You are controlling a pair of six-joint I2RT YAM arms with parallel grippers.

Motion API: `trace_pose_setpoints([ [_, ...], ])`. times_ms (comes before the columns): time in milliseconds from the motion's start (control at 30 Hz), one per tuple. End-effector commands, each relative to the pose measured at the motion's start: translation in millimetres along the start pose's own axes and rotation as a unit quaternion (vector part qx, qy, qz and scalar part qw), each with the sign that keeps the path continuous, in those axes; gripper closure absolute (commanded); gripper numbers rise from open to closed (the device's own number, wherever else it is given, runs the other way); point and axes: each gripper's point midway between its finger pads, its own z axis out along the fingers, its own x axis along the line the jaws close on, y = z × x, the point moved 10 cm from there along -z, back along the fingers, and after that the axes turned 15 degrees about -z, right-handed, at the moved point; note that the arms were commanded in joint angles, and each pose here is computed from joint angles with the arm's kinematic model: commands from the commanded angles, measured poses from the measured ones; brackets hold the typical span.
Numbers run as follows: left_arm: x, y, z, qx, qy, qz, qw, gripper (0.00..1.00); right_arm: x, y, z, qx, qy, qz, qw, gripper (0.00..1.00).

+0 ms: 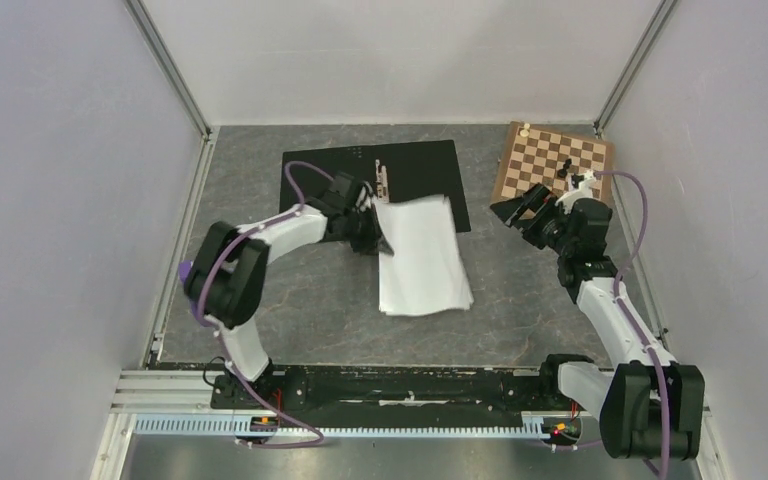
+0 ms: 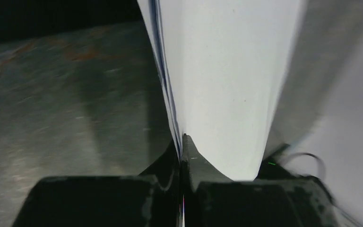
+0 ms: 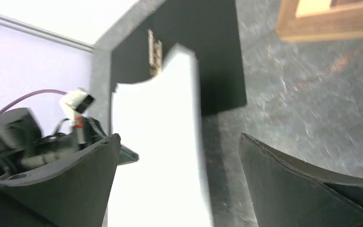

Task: Put the files into the folder

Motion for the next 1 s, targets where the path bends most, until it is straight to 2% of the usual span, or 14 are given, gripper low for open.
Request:
trace_pose_setpoints([
  [0,52,-21,27,-0.013,0.192,0.068,0.979,0.98,-10,-33,2,0.041,-0.036,-0.054,0.997,0.02],
  [133,39,-26,29,-0.055,0.263,0.152,0.951,0.98,-6,-57,5,0.085,-0.027,-0.107,0.990,0.02],
  [233,20,-35,24,-0.098,0.280,0.230,0.927,0.98,-2,-72,7,0.096,-0.005,-0.141,0.985,0.02],
  [333,3,-52,17,-0.148,0.241,0.308,0.908,0.98,-2,-87,9,0.105,0.019,-0.163,0.981,0.02],
  [500,-2,-62,-3,-0.216,0.158,0.371,0.889,0.98,-11,-102,10,0.086,0.038,-0.191,0.977,0.02],
  [667,0,-72,-19,-0.242,0.026,0.428,0.870,0.98,-8,-113,7,0.011,0.111,-0.191,0.975,0.02],
  [767,4,-75,-20,-0.239,-0.004,0.452,0.859,0.98,-2,-112,1,-0.065,0.153,-0.191,0.967,0.02],
  [967,4,-77,-19,-0.239,-0.034,0.465,0.852,0.98,9,-106,8,-0.110,0.225,-0.177,0.952,0.02],
])
